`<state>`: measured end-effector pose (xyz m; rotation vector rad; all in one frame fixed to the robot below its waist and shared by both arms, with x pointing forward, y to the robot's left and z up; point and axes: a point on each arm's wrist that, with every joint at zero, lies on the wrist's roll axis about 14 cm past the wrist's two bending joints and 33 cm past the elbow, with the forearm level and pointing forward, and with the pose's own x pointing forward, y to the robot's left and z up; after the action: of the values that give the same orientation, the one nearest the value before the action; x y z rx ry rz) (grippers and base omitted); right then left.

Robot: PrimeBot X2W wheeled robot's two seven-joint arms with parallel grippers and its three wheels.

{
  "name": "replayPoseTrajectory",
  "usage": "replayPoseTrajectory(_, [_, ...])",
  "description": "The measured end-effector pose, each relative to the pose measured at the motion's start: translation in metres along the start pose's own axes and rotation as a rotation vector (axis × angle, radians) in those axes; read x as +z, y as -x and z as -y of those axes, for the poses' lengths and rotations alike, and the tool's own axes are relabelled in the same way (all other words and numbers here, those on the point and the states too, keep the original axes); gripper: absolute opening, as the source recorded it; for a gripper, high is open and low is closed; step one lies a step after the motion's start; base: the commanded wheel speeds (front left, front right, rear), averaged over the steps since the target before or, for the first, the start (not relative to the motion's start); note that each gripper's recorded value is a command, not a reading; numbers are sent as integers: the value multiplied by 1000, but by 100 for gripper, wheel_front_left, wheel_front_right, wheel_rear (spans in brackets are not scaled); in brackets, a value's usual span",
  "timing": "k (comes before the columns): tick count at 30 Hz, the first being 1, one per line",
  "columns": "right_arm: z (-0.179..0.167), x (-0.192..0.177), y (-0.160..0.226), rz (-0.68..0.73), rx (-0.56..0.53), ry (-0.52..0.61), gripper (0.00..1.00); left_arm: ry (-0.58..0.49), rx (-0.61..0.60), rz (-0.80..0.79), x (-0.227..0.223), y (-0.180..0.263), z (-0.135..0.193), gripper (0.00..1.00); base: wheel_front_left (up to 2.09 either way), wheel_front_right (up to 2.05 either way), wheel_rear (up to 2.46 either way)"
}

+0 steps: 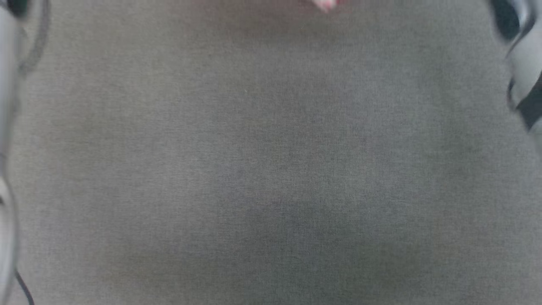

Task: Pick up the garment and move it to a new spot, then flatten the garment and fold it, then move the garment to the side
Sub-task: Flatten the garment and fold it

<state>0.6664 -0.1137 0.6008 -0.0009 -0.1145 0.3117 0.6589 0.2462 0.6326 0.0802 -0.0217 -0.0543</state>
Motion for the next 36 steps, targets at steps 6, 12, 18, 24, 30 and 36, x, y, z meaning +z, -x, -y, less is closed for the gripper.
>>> replayPoseTrajectory(6, [-7, -39, 40, -179, 34, -78, 0, 40, -7, -283, -78, 47, -2, 0, 0, 0, 0])
replayPoseTrajectory(12, [-9, -63, 92, -347, 72, -114, 0, 34, -23, -482, -128, 107, -11, 0, 0, 0, 0])
replayPoseTrajectory(18, [-10, -85, 147, -501, 106, -140, 0, 30, -51, -609, -156, 161, -18, 0, 0, 0, 0])
replayPoseTrajectory(24, [-12, -102, 200, -619, 123, -173, 0, 55, -59, -706, -176, 210, -16, 0, 0, 0, 0])
replayPoseTrajectory(30, [-12, -114, 248, -736, 136, -187, 0, 98, -43, -791, -184, 259, -9, 0, 0, 0, 0])
replayPoseTrajectory(36, [-14, -123, 290, -852, 146, -209, 0, 115, -28, -863, -180, 301, 1, 0, 0, 0, 0])
